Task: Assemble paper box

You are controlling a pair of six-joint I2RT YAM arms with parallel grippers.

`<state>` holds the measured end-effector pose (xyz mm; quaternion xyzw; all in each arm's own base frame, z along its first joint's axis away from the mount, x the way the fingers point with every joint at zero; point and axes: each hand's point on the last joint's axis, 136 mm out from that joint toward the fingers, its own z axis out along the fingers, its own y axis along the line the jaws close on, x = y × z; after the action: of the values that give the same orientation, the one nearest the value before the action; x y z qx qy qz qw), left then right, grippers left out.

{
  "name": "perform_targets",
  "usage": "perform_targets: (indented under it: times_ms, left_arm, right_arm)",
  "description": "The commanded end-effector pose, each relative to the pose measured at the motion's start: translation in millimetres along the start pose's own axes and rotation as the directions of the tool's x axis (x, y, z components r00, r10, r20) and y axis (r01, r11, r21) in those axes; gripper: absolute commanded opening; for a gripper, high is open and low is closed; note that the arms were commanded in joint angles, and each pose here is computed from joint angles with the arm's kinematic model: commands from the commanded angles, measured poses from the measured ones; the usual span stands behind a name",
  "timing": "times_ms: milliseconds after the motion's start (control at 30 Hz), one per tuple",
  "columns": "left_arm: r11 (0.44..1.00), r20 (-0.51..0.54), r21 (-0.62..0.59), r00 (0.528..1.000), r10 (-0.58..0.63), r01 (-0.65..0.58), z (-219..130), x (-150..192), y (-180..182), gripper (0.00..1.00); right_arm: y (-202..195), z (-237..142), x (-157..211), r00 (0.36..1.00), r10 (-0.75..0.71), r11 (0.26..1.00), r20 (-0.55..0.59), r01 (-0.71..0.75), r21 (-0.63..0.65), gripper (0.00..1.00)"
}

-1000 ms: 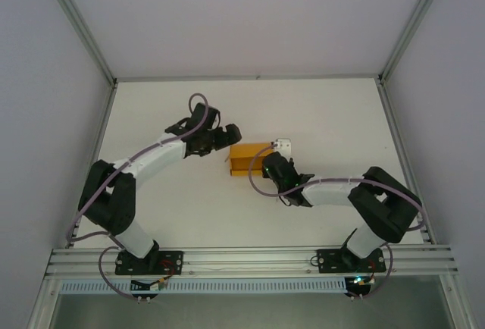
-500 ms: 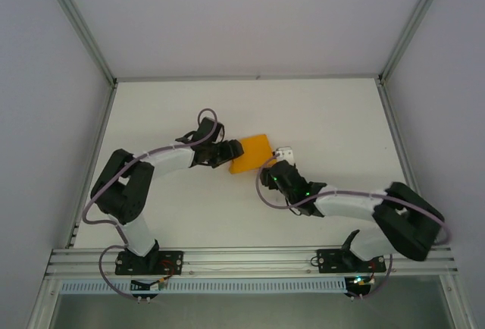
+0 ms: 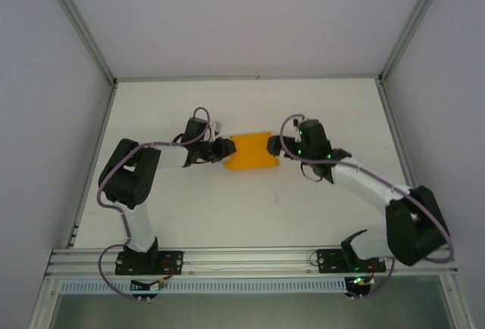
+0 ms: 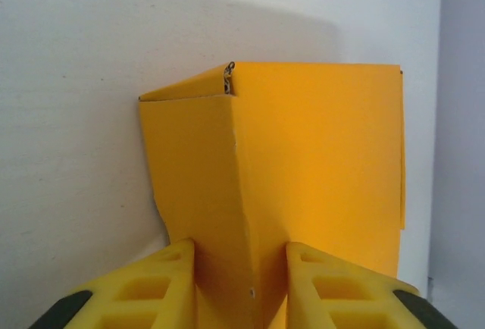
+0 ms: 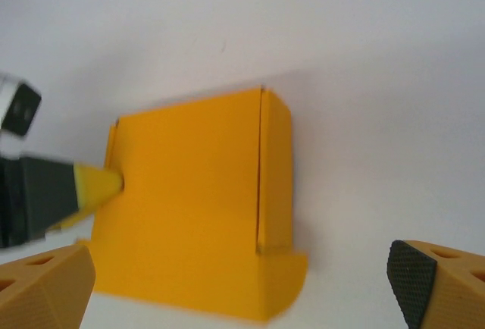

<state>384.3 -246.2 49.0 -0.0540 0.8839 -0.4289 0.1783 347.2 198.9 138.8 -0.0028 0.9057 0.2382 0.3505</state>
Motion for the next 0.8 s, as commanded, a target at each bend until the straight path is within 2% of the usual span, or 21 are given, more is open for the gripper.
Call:
perform_targets:
  times_ms: [0, 133, 333, 400, 500, 567, 633, 700, 767]
  left_arm:
    - [0.997, -0.081, 0.036, 0.994, -0.067, 0.07, -1, 26, 19, 0.27]
    - [0.996, -0.094, 0.054, 0.993, -0.066, 0.072, -7, 31, 21, 0.27]
    - [0.992, -0.097, 0.098, 0.993, -0.066, 0.075, -6, 29, 18, 0.21]
    - [0.992, -0.088, 0.095, 0.994, -0.069, 0.077, -8, 27, 22, 0.22]
    - [0.99, -0.098, 0.107, 0.992, -0.079, 0.09, -9, 28, 24, 0.22]
    - [0.989, -0.103, 0.12, 0.992, -0.076, 0.089, -8, 27, 22, 0.22]
    - [0.988, -0.094, 0.129, 0.993, -0.067, 0.079, -9, 25, 20, 0.23]
    - [0.989, -0.082, 0.137, 0.995, -0.053, 0.064, -12, 22, 15, 0.27]
    - [0.987, -0.056, 0.16, 0.998, -0.017, 0.026, -18, 14, 1, 0.35]
  right_arm:
    - [1, 14, 16, 0.977, 0.104, 0.992, -0.188, -0.116, -0.056, 1.0]
    - [10, 34, 14, 0.954, 0.132, 0.969, -0.268, -0.182, -0.169, 1.0]
    - [17, 70, 25, 0.896, 0.156, 0.943, -0.416, -0.261, -0.208, 1.0]
    - [13, 82, 27, 0.881, 0.202, 0.935, -0.427, -0.303, -0.183, 0.97]
    - [26, 87, 30, 0.861, 0.207, 0.897, -0.464, -0.357, -0.262, 0.92]
    - [35, 87, 31, 0.85, 0.199, 0.869, -0.487, -0.382, -0.313, 0.84]
    - [42, 84, 29, 0.855, 0.188, 0.849, -0.484, -0.389, -0.358, 0.71]
    - [44, 78, 26, 0.862, 0.189, 0.845, -0.47, -0.386, -0.37, 0.58]
    - [47, 71, 21, 0.869, 0.187, 0.842, -0.458, -0.382, -0.38, 0.52]
